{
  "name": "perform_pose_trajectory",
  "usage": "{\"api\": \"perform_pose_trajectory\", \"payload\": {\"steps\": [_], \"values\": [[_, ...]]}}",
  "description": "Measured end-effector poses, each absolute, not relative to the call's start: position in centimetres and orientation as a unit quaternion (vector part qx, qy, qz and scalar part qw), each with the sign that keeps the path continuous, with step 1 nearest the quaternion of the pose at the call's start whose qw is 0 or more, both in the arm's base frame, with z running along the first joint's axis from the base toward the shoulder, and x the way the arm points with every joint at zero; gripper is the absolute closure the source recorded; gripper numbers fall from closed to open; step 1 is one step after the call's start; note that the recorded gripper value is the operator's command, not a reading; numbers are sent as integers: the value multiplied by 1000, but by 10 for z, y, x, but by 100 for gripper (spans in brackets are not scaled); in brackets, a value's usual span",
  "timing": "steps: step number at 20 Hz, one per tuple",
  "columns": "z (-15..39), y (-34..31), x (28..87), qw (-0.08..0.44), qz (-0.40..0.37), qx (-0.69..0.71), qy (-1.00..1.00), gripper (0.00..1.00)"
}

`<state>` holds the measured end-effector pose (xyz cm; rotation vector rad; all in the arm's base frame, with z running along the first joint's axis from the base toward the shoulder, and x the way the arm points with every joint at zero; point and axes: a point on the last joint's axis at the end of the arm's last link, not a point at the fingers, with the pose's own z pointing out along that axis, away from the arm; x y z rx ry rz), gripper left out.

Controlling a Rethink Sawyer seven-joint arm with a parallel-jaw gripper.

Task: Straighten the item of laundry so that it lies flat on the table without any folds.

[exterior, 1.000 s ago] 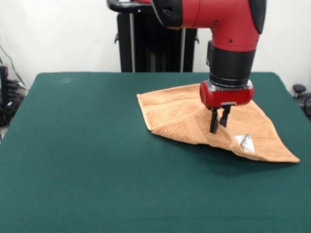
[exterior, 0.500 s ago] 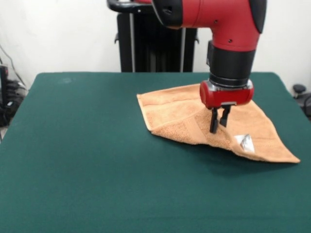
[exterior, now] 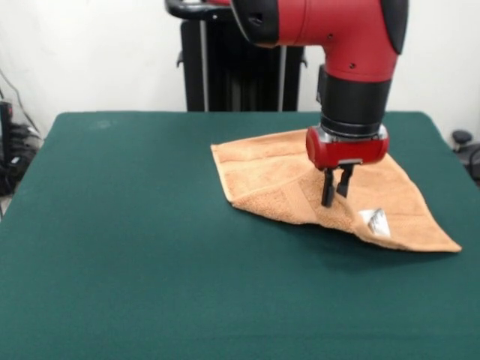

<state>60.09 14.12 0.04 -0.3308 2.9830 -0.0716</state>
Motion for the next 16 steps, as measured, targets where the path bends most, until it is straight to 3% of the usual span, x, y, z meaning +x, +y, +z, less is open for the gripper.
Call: {"api": "perform_pose_trajectory", "payload": {"steps": [16], "values": [[-43, 144, 608, 63, -19, -109, 992, 100]]}}
